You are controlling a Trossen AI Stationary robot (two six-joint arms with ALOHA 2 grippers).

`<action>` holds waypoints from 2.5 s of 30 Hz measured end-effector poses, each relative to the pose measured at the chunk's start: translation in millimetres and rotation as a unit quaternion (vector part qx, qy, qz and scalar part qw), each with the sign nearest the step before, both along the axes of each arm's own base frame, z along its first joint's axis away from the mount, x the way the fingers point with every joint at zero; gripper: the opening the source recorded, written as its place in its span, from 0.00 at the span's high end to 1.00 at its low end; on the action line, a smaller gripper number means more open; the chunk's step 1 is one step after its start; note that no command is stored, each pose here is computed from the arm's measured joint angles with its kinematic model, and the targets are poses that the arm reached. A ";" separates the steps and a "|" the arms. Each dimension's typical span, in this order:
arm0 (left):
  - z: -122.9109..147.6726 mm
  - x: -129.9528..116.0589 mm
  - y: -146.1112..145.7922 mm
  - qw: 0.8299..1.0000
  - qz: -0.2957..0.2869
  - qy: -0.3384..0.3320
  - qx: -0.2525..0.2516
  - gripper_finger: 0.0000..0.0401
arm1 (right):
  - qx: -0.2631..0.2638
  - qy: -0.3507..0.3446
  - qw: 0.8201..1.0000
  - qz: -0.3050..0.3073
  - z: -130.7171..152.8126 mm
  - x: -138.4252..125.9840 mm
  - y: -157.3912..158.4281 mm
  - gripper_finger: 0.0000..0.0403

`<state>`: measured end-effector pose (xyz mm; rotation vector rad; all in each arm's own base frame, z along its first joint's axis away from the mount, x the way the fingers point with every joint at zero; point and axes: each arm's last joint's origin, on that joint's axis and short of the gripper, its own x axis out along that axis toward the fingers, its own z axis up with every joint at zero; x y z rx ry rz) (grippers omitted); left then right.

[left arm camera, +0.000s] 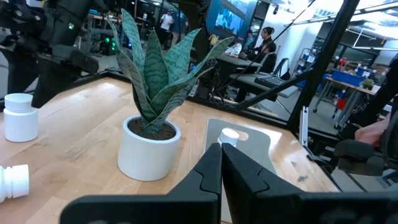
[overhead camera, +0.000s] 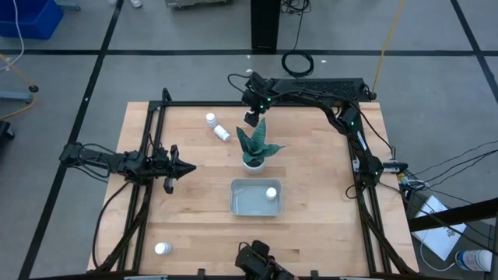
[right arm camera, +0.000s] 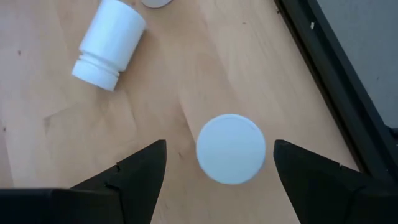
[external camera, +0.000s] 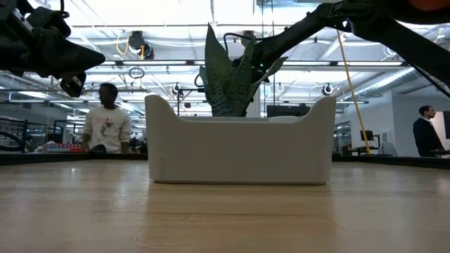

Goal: Pick and place pill bottles into a basket
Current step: Put the white pill bottle into the gray bin

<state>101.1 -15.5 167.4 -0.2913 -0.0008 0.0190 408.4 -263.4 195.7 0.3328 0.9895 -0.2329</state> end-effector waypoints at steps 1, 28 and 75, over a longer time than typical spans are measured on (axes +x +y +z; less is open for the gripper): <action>0.0 0.0 0.0 1.000 0.000 0.000 0.000 0.97 | 0.000 -0.001 1.000 0.000 0.1 0.1 -0.2 0.28; -0.1 0.0 0.0 1.000 0.000 0.000 0.000 0.97 | 0.026 0.002 1.000 -0.007 -24.6 5.5 -4.8 0.37; -0.1 0.0 0.0 1.000 0.000 0.000 0.000 0.97 | -0.025 -0.048 0.998 -0.017 43.8 -8.7 2.3 0.60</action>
